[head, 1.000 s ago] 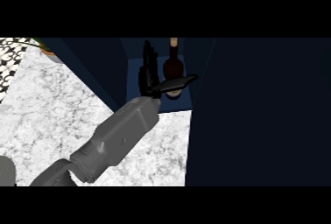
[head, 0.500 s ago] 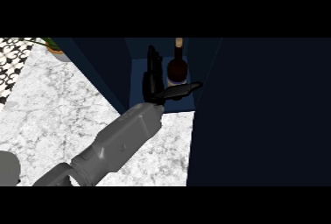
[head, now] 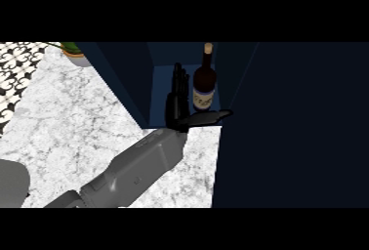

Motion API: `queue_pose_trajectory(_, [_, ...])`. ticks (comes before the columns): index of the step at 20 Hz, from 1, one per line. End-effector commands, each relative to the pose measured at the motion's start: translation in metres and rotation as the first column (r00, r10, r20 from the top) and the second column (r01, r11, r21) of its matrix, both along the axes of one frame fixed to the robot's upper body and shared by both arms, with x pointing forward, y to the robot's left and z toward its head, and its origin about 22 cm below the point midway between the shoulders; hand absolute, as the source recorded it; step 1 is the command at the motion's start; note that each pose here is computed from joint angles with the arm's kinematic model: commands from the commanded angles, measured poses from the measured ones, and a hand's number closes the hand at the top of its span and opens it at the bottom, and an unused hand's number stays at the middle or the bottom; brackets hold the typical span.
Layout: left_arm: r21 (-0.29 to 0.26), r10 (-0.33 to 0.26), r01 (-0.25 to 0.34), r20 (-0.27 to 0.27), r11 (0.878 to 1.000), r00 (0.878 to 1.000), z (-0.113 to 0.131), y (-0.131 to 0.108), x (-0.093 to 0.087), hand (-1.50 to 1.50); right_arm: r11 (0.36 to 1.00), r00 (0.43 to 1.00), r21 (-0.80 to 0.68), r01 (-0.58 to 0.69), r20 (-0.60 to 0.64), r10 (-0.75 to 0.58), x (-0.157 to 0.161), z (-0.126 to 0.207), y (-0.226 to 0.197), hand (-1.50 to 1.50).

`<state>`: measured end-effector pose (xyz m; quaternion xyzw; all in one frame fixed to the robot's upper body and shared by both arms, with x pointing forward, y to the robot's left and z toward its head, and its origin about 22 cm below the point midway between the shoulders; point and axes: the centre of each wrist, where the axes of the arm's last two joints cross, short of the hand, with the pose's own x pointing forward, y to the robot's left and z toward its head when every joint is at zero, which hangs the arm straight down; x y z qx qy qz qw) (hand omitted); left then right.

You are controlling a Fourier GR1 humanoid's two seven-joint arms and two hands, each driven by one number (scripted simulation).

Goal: Pick up the wine, place it into the cabinet and close the cabinet

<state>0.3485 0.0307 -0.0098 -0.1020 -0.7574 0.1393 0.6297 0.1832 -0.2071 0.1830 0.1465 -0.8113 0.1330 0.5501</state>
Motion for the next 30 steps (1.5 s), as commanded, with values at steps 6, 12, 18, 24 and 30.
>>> queue_pose_trajectory(6, [0.015, -0.014, 0.013, 0.049, 1.0, 0.999, 0.0, -0.007, -0.014, -1.5, 0.999, 0.999, -0.001, 0.053, -0.009, -0.053, -0.009, 0.004, -0.012, -1.5])
queue_pose_trajectory(12, [0.012, -0.041, 0.041, 0.067, 0.999, 0.997, -0.003, 0.011, -0.025, -1.5, 0.999, 0.999, -0.014, 0.05, -0.015, -0.05, 0.002, 0.001, 0.005, -1.5])
queue_pose_trajectory(18, [0.013, -0.125, 0.124, 0.112, 0.992, 0.986, -0.012, 0.02, -0.054, -1.5, 0.999, 0.999, 0.007, 0.05, -0.004, -0.05, 0.005, -0.001, -0.005, -1.5])
queue_pose_trajectory(24, [0.033, -0.192, 0.189, 0.122, 0.981, 0.974, 0.006, 0.041, -0.091, -1.5, 0.994, 0.994, -0.002, 0.108, 0.021, -0.108, -0.007, -0.007, -0.005, -1.5])
queue_pose_trajectory(30, [0.038, -0.274, 0.271, 0.138, 0.962, 0.952, 0.022, 0.096, -0.12, -1.5, 0.997, 0.999, -0.071, -0.037, -0.012, 0.036, -0.006, -0.001, -0.019, 1.5])
